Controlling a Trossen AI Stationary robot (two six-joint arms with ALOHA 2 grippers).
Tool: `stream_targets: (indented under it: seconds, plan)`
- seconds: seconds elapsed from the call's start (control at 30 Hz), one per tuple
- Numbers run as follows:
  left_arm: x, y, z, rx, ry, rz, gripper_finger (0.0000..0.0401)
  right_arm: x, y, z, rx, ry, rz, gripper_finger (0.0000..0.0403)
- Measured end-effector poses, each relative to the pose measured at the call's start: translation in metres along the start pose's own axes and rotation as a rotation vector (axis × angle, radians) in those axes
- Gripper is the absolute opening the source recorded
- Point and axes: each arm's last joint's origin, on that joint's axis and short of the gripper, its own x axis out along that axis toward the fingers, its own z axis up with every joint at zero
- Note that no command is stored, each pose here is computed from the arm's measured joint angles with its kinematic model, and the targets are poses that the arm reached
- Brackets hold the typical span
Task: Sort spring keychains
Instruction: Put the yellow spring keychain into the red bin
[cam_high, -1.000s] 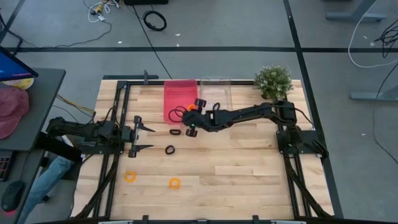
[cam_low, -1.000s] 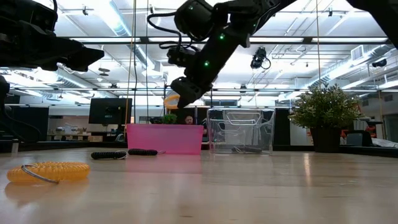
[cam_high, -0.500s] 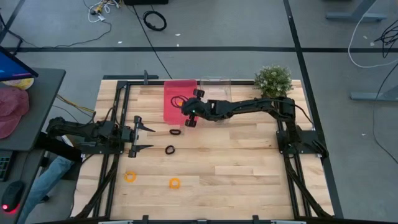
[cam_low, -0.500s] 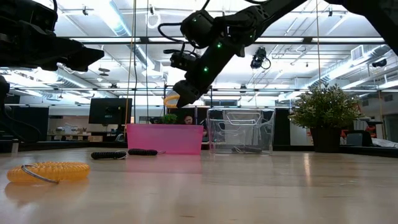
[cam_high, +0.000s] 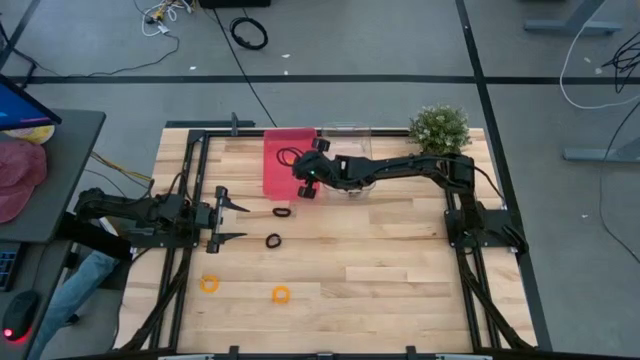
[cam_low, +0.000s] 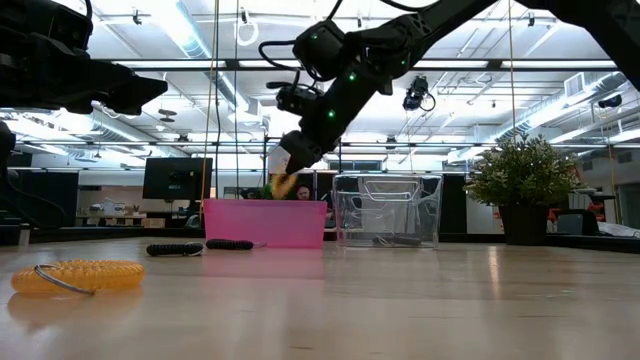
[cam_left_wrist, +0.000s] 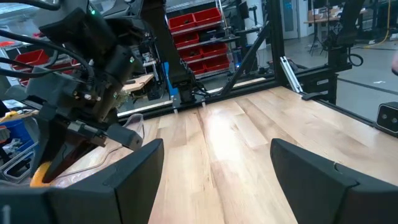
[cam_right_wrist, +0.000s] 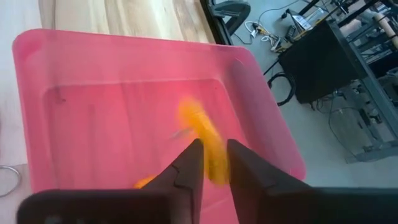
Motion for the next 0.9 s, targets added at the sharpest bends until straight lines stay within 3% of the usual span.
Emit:
stream_targets:
  seconds: [0.5,0.9]
  plan:
    - [0.0,0.0,0.0,0.0,0.0,0.0,0.0298,-0.008,-0.004,0.011,-0.018,-0.015,-0.004,0.0192]
    - [0.0,0.0,0.0,0.0,0.0,0.0,0.0298,-0.062,-0.009,0.035,-0.219,-0.062,-0.112,0.0208]
